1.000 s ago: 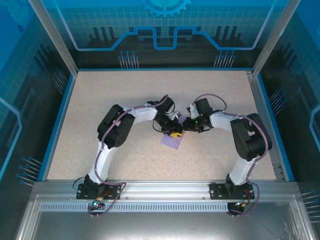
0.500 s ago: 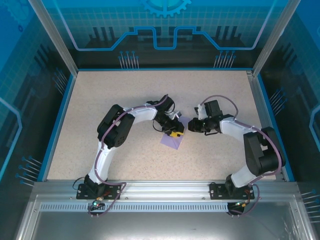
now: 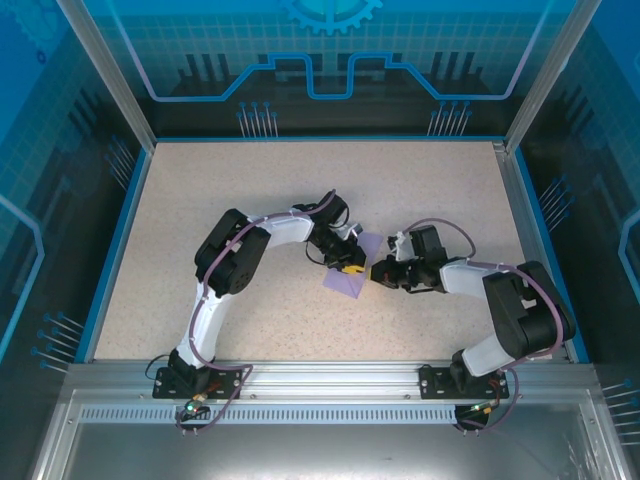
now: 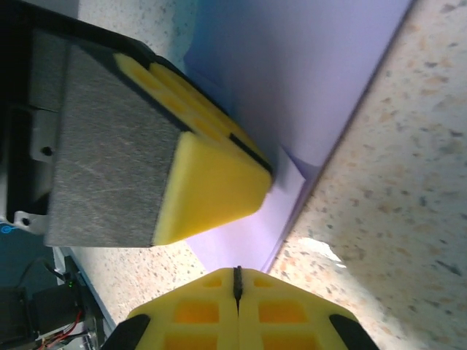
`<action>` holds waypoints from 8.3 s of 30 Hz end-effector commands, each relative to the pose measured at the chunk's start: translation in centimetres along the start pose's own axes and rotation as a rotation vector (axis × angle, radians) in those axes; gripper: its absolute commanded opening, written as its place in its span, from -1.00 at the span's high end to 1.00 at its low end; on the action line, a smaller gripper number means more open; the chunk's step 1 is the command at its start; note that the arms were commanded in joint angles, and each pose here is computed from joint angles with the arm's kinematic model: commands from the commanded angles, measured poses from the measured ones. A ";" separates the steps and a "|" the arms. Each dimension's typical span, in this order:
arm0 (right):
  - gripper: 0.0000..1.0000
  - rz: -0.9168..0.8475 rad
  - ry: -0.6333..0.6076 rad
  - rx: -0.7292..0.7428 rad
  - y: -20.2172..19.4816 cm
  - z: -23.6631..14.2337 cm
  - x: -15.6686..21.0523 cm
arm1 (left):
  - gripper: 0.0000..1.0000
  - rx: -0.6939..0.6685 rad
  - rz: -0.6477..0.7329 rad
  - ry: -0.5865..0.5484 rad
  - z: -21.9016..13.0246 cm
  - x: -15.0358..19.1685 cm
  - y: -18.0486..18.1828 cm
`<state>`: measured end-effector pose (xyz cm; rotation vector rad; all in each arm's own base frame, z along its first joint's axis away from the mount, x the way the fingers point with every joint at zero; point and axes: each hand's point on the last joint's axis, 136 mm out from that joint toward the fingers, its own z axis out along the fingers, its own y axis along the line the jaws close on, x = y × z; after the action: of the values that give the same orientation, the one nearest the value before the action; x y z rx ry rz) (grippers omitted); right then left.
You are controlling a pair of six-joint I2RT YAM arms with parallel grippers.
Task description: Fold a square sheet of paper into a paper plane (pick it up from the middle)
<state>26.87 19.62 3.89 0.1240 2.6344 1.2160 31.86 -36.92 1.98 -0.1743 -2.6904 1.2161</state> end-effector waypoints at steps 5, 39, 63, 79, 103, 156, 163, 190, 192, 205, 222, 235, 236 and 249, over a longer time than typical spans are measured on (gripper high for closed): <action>1.00 0.005 -0.015 -0.037 1.2 1.5 -0.7 | 0.69 -0.112 -0.076 0.026 2.0 1.3 4.6; 1.00 -0.031 0.107 0.291 -5.3 3.2 1.7 | 0.75 -0.067 0.006 -0.046 -2.1 1.1 -0.3; 1.00 -0.091 0.071 0.209 -2.6 2.7 0.6 | 0.80 -0.281 -0.020 -0.043 -1.1 1.5 6.8; 0.89 -0.180 0.099 0.087 3.3 2.7 2.7 | 0.79 -0.295 -0.037 0.003 0.3 1.8 8.5; 0.94 -0.198 0.184 0.244 -1.1 4.0 4.4 | 0.79 -0.307 -0.044 0.032 0.5 2.1 9.5; 0.97 -0.144 0.194 0.298 -3.6 3.1 5.2 | 0.77 -0.238 -0.031 0.000 -0.2 0.4 8.0; 0.98 -0.138 0.223 0.324 -4.5 2.9 6.6 | 0.73 -0.225 -0.027 -0.040 -1.2 -1.3 7.5; 1.00 -0.130 0.256 0.332 -5.0 3.0 8.0 | 0.66 -0.271 -0.001 -0.189 -5.4 -6.2 8.1; 1.00 -0.130 0.257 0.331 -4.9 3.0 8.0 | 0.66 -0.300 0.006 -0.199 -5.6 -6.5 8.4; 1.00 -0.131 0.258 0.317 -4.7 3.1 8.1 | 0.65 -0.345 0.053 -0.287 -8.2 -8.5 7.0; 0.78 -0.185 0.108 0.114 3.0 1.7 3.0 | 0.21 -0.288 0.129 -0.313 -11.1 -4.1 1.3; 0.44 -0.165 0.011 0.122 2.6 -1.4 -0.3 | -0.08 -0.237 0.038 -0.327 -8.3 0.4 0.2; 0.41 -0.168 0.011 0.116 2.7 -1.3 -0.4 | -0.08 -0.234 0.029 -0.326 -8.1 0.4 0.4; 0.37 -0.176 0.045 0.073 2.3 1.1 -1.0 | -0.08 -0.235 0.016 -0.284 -6.3 1.1 1.9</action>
<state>26.97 20.96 4.42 -0.0840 2.7053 1.0272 32.56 -30.60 4.80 -0.0480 -3.0969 0.9734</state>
